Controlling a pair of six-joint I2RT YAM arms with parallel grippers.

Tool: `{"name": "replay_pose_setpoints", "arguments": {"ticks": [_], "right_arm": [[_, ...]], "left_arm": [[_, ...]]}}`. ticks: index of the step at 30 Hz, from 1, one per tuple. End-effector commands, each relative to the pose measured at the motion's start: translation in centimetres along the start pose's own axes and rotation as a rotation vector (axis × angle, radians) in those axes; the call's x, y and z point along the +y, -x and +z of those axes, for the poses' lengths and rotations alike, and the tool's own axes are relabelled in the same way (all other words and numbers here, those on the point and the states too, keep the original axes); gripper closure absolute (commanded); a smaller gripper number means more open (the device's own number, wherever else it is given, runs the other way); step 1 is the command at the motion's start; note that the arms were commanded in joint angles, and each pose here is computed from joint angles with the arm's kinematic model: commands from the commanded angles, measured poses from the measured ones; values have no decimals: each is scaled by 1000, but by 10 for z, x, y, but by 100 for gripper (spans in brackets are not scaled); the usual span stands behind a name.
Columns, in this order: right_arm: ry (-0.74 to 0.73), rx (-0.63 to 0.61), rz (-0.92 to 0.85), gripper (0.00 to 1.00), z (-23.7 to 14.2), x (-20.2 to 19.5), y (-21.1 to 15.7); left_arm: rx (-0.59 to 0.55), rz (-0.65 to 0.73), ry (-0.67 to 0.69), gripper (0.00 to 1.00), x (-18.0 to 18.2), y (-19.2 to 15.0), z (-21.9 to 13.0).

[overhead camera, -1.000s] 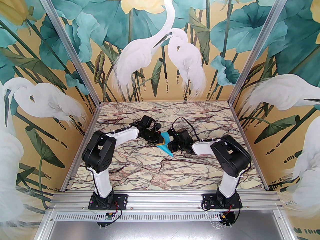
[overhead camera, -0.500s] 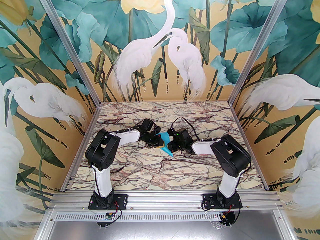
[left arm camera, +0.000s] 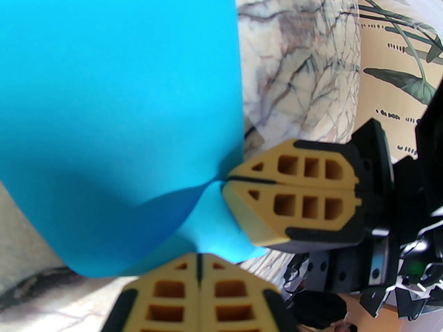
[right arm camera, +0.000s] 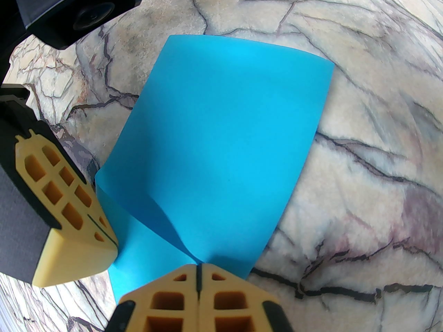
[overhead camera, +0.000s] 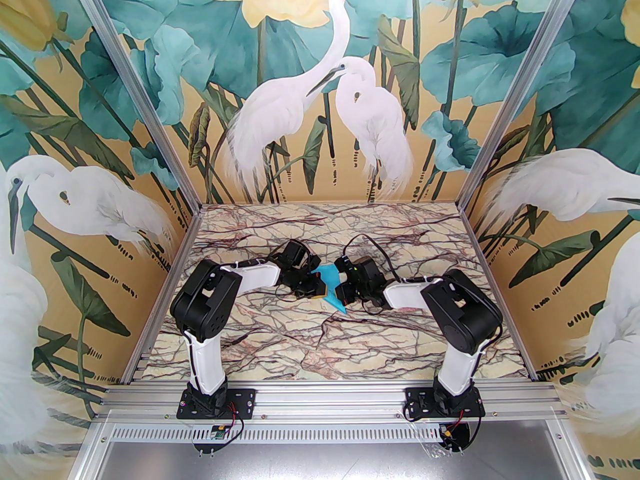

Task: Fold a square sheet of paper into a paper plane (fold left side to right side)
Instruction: Third fold the triangle at the center of the table.

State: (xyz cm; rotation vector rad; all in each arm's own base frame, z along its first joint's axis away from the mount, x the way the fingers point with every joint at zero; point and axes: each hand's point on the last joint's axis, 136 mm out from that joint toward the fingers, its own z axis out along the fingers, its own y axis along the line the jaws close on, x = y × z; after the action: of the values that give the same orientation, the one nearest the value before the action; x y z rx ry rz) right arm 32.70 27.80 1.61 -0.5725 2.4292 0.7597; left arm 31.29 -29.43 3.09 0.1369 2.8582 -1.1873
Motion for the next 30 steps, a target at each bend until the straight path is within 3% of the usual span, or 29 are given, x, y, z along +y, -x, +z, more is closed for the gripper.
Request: {"name": "replay_pose_setpoints", "arguments": {"ticks": [1,12,21,23,26,30], "right_arm": [[-49,118,34,100,5,-15,-35],[-48,92,38,100,1,-12,-22],[-66,-41,81,66,-36,-2,31],[-69,-35,94,62,-47,1,32],[-40,-7,146,66,-61,11,26],[41,71,260,90,-73,34,9]], "left_arm": [[10,0,29,100,14,-5,8],[13,-17,76,100,31,-9,15],[32,-39,117,100,47,-18,20],[36,-40,120,100,48,-20,20],[34,-37,116,100,46,-20,19],[33,-36,117,100,45,-20,18]]}}
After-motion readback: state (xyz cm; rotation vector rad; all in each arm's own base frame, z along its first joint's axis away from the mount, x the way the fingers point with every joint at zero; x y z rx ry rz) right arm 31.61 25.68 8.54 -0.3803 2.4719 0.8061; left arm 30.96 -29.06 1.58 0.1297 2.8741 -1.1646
